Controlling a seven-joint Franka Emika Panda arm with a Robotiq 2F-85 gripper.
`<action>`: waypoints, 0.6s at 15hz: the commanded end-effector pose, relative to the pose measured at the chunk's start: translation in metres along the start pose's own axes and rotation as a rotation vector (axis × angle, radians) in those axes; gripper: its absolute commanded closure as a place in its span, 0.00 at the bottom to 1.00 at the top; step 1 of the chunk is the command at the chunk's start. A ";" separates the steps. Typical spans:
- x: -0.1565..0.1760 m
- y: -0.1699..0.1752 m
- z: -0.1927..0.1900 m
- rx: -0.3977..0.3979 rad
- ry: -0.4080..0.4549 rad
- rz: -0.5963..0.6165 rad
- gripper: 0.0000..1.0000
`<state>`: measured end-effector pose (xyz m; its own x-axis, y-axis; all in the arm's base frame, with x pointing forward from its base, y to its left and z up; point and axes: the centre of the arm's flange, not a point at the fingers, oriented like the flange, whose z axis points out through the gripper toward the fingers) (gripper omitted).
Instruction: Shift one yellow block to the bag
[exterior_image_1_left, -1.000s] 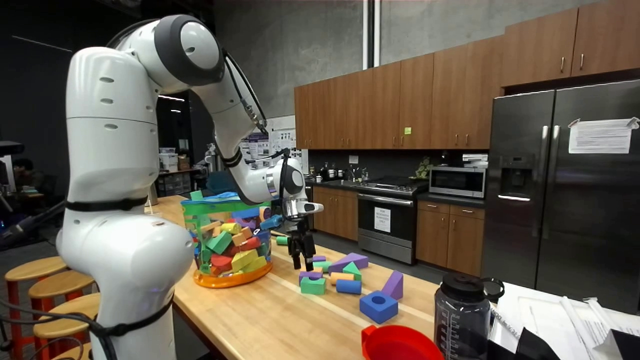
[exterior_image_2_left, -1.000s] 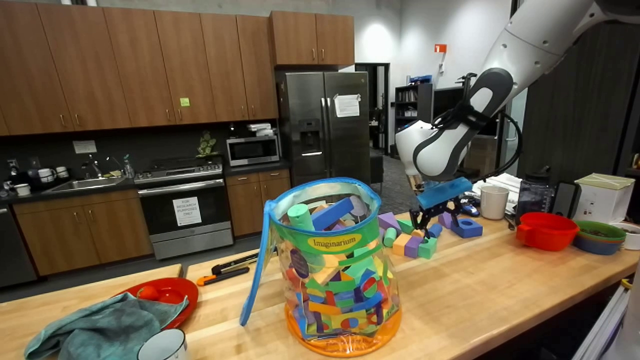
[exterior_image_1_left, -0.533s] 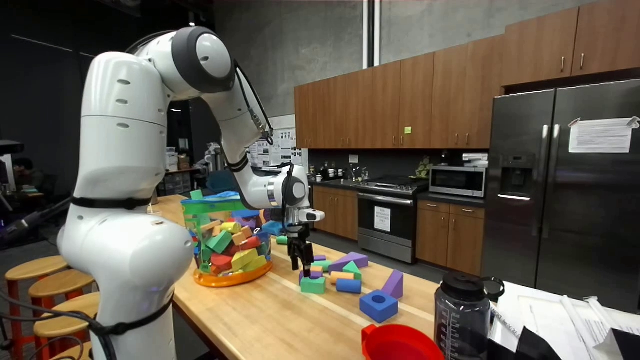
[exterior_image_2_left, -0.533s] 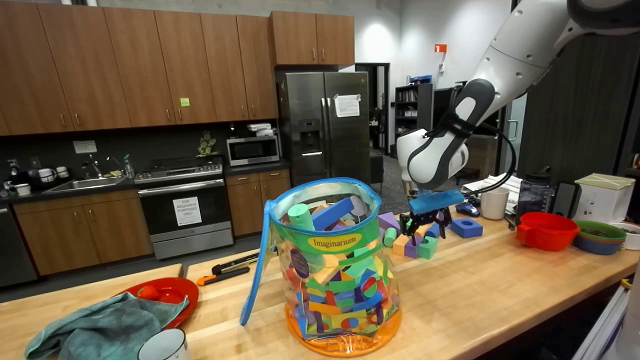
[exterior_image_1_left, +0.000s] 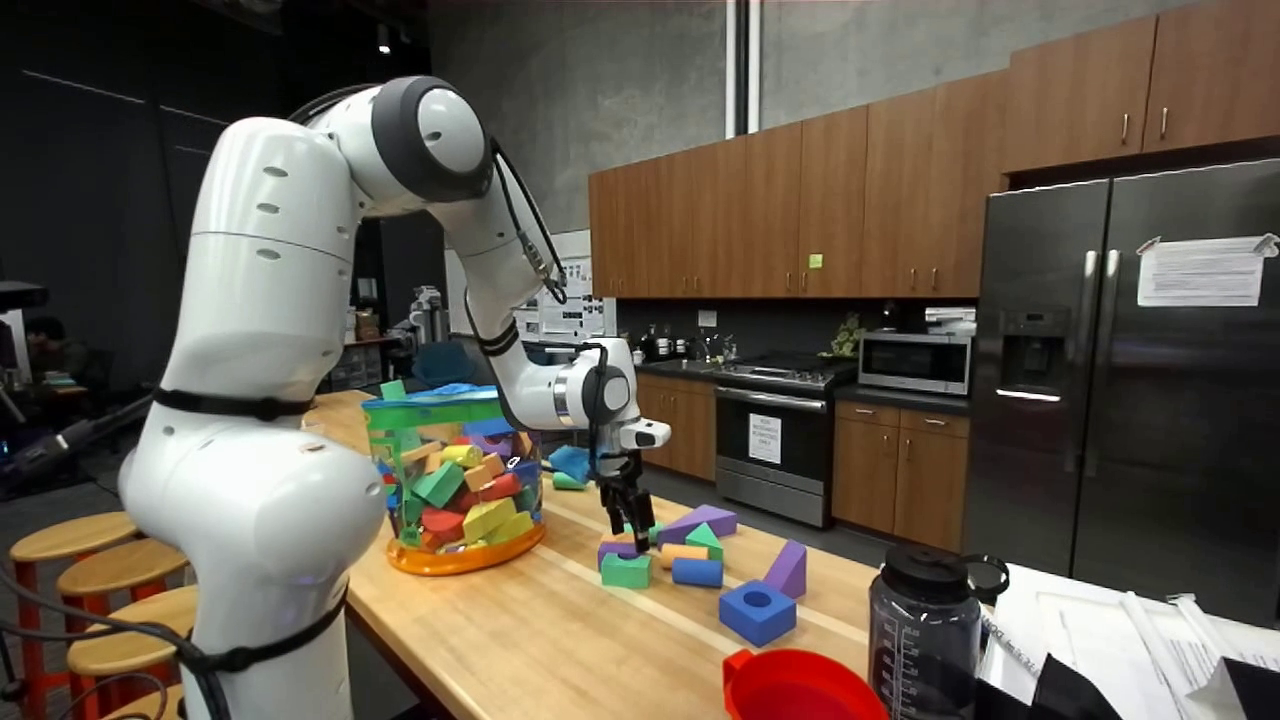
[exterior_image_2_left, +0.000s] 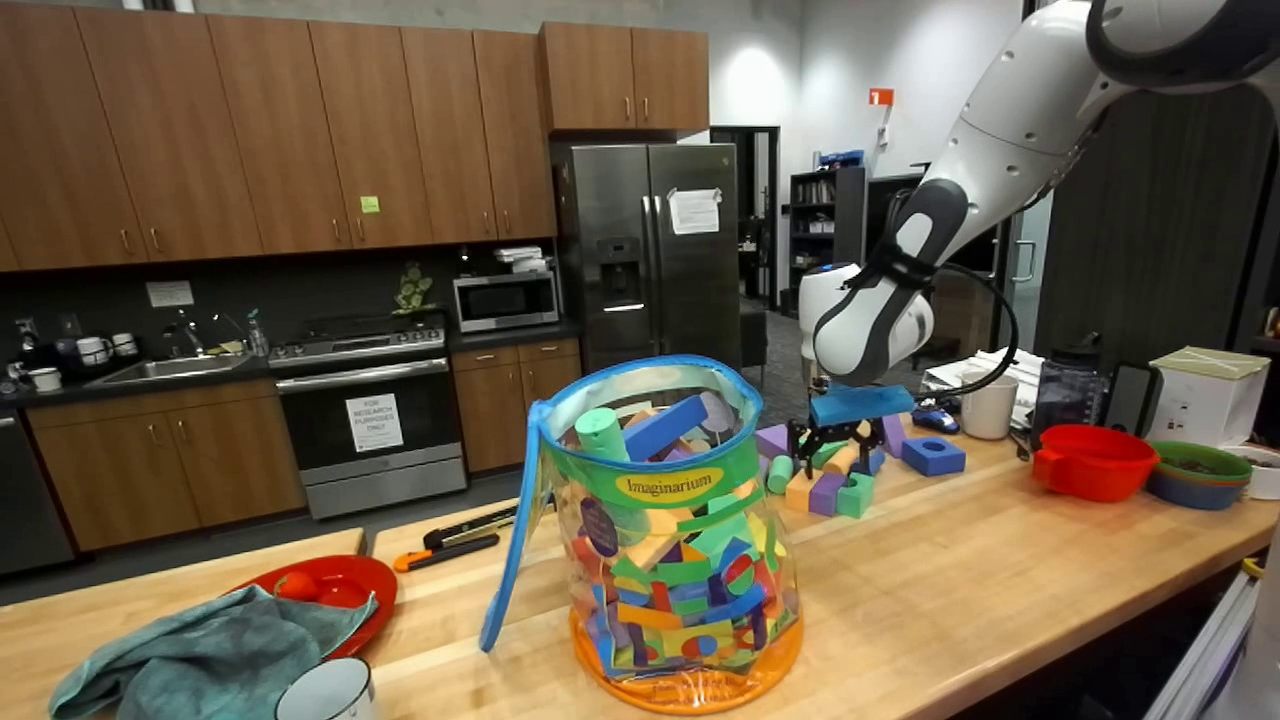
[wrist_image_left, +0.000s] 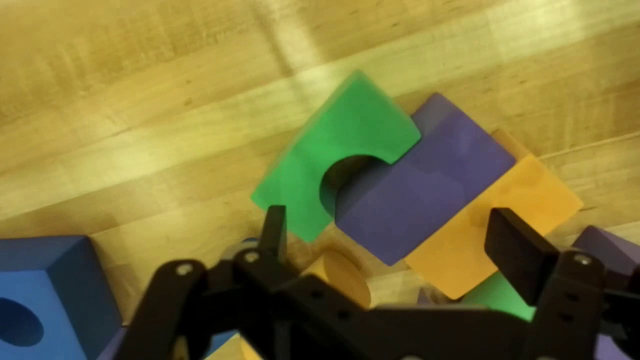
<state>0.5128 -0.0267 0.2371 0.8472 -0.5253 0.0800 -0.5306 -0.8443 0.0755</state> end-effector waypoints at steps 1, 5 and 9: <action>0.016 0.007 0.010 0.000 0.011 0.013 0.00; 0.022 0.015 0.016 -0.032 0.008 0.037 0.00; 0.030 0.023 0.012 -0.037 0.017 0.073 0.00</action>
<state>0.5221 -0.0537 0.2288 0.8216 -0.5623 0.0931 -0.5694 -0.8172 0.0891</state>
